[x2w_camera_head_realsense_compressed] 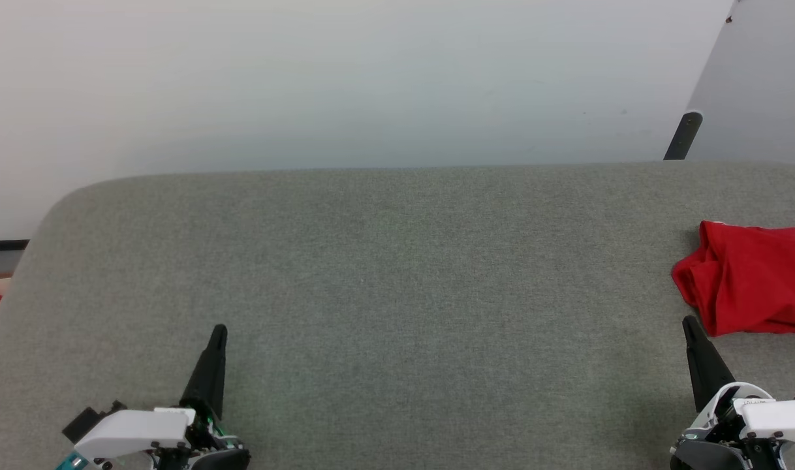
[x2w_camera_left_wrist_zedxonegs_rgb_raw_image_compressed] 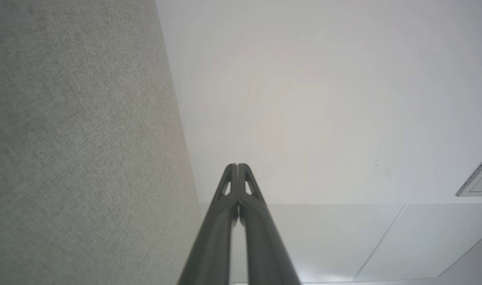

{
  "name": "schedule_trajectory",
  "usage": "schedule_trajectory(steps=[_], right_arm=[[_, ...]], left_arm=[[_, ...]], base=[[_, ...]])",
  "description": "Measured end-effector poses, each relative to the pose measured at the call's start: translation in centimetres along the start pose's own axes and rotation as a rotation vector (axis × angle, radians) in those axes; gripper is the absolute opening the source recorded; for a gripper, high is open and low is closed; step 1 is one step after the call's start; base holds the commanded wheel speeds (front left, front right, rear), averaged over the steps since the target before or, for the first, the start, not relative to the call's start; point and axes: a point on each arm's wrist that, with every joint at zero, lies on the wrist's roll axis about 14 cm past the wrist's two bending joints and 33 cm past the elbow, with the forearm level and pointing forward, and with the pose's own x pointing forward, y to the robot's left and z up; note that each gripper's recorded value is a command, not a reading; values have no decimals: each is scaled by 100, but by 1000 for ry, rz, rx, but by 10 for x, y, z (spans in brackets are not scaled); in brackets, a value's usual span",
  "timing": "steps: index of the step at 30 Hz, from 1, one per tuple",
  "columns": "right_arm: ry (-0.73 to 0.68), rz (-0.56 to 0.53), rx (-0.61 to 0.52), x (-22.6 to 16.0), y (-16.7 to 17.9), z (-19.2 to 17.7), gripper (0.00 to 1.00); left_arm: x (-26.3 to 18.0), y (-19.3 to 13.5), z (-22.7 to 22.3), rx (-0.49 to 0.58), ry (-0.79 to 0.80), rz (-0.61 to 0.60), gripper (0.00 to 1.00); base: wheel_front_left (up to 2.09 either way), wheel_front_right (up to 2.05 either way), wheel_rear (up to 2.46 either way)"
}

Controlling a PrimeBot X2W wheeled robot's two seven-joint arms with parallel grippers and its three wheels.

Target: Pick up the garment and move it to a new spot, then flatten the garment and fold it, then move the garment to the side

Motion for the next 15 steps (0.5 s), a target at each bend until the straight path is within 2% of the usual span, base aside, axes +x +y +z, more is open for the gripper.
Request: schedule_trajectory(steps=[15], right_arm=[[0, 0, 0, 0, 0, 0, 0]], left_arm=[[0, 0, 0, 0, 0, 0, 0]], base=[[0, 0, 0]])
